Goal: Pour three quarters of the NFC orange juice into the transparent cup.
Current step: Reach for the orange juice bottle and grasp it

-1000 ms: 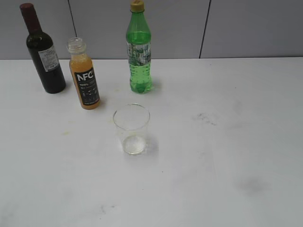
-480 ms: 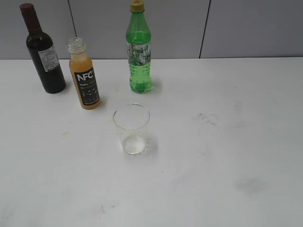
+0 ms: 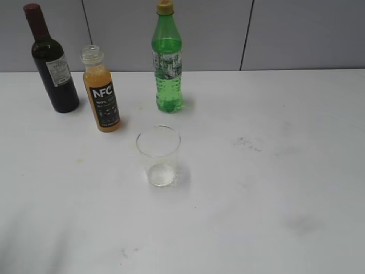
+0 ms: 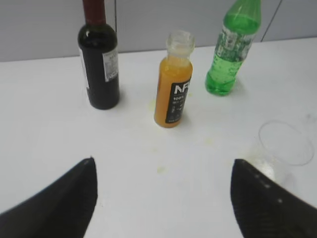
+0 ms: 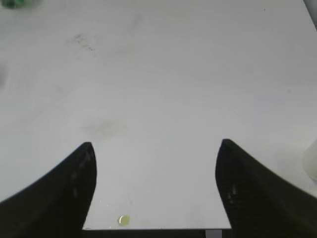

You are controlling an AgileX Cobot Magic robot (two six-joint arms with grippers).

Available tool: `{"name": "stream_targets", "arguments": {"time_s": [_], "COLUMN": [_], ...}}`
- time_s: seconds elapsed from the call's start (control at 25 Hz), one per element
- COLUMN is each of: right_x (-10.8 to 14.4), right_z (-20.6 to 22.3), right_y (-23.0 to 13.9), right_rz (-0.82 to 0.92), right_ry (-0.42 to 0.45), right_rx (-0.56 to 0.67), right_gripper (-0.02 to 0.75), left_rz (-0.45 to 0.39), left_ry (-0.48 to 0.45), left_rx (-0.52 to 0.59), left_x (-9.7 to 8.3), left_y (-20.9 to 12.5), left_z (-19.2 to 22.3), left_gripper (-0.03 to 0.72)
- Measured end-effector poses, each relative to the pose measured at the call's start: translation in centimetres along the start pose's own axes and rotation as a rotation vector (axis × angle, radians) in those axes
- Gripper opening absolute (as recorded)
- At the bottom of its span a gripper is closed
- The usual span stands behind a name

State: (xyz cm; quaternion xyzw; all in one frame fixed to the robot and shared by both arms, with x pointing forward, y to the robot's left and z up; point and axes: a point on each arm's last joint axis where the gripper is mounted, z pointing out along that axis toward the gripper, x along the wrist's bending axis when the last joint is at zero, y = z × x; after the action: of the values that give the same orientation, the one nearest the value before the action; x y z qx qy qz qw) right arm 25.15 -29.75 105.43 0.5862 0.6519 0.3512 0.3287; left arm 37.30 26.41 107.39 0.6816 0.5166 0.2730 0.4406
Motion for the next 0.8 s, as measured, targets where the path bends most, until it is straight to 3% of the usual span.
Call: {"name": "stream_targets", "arguments": {"time_s": [0.24, 0.56, 0.8], "right_x": [0.0, 0.0, 0.0], "right_z": [-1.2, -1.6, -1.6], "right_y": [-0.7, -0.9, -0.9], "right_rz": [0.004, 0.007, 0.007], "right_ry": [-0.002, -0.002, -0.002], "right_rx": [-0.088, -0.121, -0.121], "right_gripper": [0.573, 0.573, 0.573], "left_rz": [0.029, 0.196, 0.29], "left_ry": [-0.08, -0.176, -0.287], "left_rx": [0.123, 0.164, 0.211], "left_x": [0.2, 0.7, 0.9], "left_y": [0.5, 2.9, 2.1], "left_z": [4.4, 10.0, 15.0], "left_gripper": [0.646, 0.646, 0.646]}}
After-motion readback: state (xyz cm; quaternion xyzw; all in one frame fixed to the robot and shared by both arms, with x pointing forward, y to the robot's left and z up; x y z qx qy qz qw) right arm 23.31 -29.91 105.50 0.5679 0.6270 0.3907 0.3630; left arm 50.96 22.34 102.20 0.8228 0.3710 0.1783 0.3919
